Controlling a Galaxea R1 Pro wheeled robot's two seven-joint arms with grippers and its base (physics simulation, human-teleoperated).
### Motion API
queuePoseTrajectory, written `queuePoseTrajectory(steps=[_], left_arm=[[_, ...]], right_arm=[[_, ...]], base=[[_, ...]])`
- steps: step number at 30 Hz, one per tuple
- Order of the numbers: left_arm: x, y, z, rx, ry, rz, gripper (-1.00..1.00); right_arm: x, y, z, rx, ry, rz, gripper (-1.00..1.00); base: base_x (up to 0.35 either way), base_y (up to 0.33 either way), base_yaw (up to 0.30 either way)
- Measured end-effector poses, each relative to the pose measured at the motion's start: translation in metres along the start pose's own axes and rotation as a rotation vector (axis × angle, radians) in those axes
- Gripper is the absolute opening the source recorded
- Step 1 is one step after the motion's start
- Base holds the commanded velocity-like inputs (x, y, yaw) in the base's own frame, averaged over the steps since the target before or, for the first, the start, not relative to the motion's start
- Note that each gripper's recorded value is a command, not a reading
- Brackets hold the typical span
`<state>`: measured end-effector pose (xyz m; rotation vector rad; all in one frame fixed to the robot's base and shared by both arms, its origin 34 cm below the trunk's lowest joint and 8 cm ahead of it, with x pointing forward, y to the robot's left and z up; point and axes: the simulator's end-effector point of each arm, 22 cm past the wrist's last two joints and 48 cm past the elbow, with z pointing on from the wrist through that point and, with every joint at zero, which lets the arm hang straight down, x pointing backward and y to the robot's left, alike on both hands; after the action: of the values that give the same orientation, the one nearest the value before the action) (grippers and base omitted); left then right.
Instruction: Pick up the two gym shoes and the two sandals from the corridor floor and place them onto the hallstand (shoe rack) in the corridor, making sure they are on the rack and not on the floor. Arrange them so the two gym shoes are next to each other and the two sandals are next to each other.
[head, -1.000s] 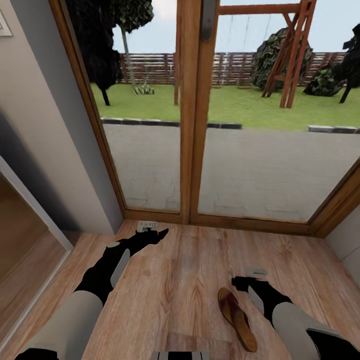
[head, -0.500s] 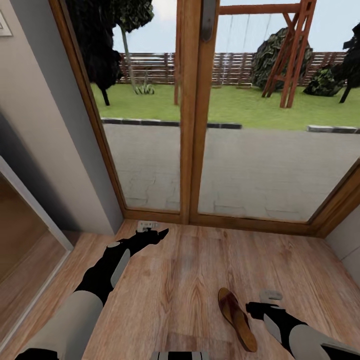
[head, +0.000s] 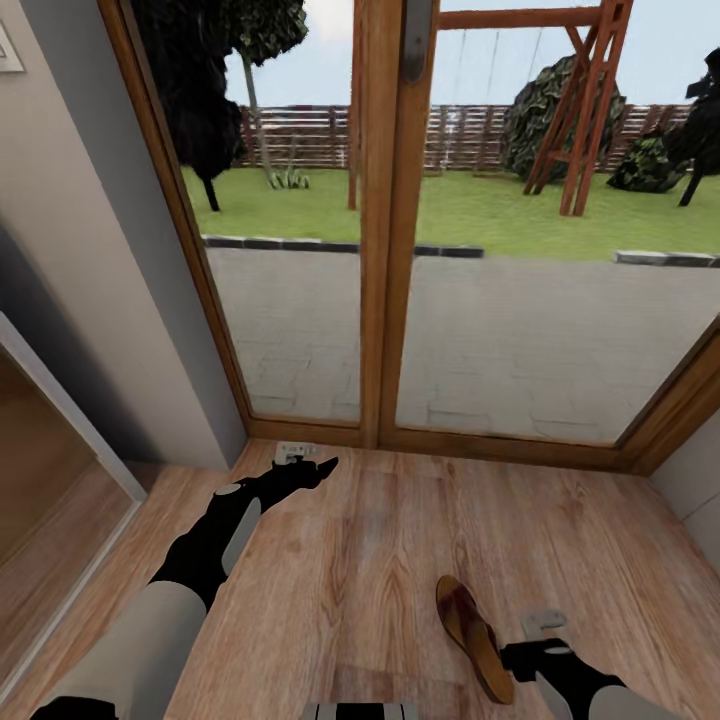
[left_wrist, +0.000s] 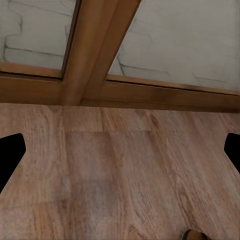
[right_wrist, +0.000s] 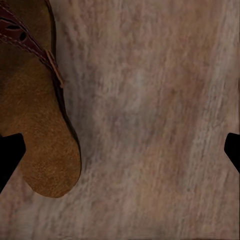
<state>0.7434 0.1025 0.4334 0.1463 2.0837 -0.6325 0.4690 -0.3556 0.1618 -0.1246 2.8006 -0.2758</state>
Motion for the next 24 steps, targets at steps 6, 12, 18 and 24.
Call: queuePoseTrajectory(steps=[6,12,18,24], left_arm=[[0.0,-0.0002,0.0001,0.0,0.0,0.0,1.0],[0.0001,-0.0003,0.0001,0.001,0.0,0.0,1.0],[0.0001,-0.0005,0.0001,0.001,0.0,0.001,1.0],[0.0002,-0.0003,0.0001,0.001,0.0,0.0,1.0]], right_arm=[[0.0061,0.0011,0.0,-0.001,0.007,-0.041,1.0],[0.0061,0.0011,0.0,0.0,0.007,-0.045,1.0],[0.0052,0.0015,-0.0001,0.0,0.005,-0.049,1.0],[0.0044,0.0037,-0.0002,-0.003,0.003,-0.051,1.0]], base=[[0.0,0.0,0.0],[0.0,0.0,0.0],[0.0,0.0,0.0],[0.0,0.0,0.0]])
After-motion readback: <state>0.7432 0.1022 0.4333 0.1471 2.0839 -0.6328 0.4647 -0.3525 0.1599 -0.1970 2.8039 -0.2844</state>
